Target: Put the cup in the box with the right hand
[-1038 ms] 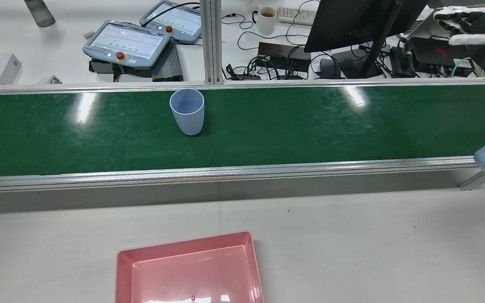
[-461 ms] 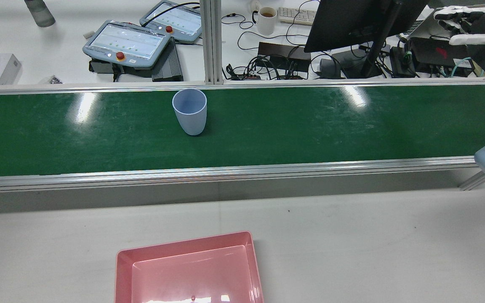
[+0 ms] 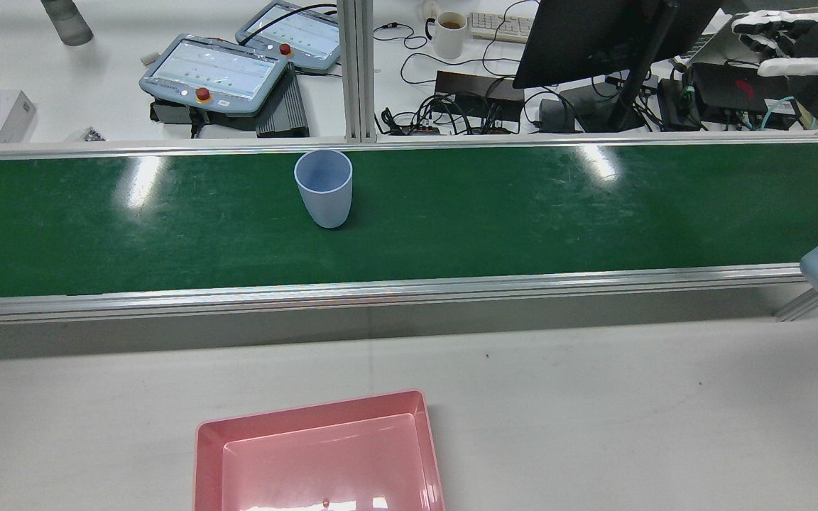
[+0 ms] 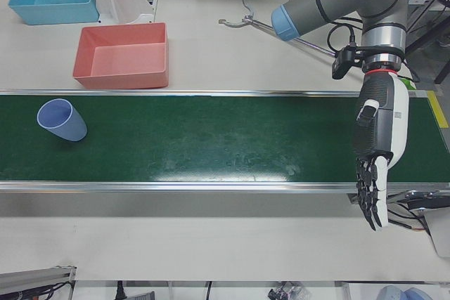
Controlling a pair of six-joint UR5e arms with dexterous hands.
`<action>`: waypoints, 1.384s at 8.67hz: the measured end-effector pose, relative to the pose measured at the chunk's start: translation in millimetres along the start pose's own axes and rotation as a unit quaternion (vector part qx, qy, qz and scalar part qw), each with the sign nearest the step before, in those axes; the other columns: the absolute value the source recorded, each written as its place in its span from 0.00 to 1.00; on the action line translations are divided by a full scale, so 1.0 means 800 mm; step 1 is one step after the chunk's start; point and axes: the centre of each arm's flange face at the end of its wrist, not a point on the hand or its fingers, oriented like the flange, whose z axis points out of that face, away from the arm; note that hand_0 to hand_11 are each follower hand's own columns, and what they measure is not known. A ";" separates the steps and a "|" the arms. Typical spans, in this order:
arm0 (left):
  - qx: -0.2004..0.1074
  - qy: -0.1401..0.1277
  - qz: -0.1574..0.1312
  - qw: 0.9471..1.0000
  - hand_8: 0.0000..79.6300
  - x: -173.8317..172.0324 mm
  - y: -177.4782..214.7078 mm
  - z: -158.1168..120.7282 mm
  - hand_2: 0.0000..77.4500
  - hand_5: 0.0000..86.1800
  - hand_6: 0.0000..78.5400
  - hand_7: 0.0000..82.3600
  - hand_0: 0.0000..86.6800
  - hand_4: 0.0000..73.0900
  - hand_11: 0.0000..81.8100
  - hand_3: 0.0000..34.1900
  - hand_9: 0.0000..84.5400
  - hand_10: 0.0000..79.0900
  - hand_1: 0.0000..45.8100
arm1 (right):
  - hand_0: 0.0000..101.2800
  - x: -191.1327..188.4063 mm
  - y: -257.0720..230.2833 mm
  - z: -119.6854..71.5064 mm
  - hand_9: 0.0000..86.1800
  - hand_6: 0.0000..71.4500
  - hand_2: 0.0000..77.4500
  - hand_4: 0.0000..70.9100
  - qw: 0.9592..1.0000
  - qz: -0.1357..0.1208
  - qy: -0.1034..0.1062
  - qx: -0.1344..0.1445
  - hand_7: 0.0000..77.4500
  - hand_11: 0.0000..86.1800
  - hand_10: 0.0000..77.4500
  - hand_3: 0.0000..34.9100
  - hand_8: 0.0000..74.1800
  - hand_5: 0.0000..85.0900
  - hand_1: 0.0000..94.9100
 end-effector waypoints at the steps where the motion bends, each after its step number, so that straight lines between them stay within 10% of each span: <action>1: 0.000 0.000 0.000 1.000 0.00 0.000 0.000 0.000 0.01 0.00 0.00 0.00 0.00 0.00 0.00 0.00 0.01 0.00 0.01 | 0.57 0.000 0.000 0.000 0.15 0.15 0.01 0.57 1.000 0.000 0.000 0.000 0.60 0.15 0.10 0.00 0.06 0.07 0.17; 12: 0.000 0.000 0.000 1.000 0.00 0.000 0.000 0.000 0.01 0.00 0.00 0.00 0.00 0.00 0.00 0.00 0.01 0.00 0.01 | 0.57 0.026 -0.003 0.012 0.14 0.15 0.01 0.55 1.000 -0.001 0.013 0.007 0.60 0.16 0.10 0.00 0.05 0.07 0.17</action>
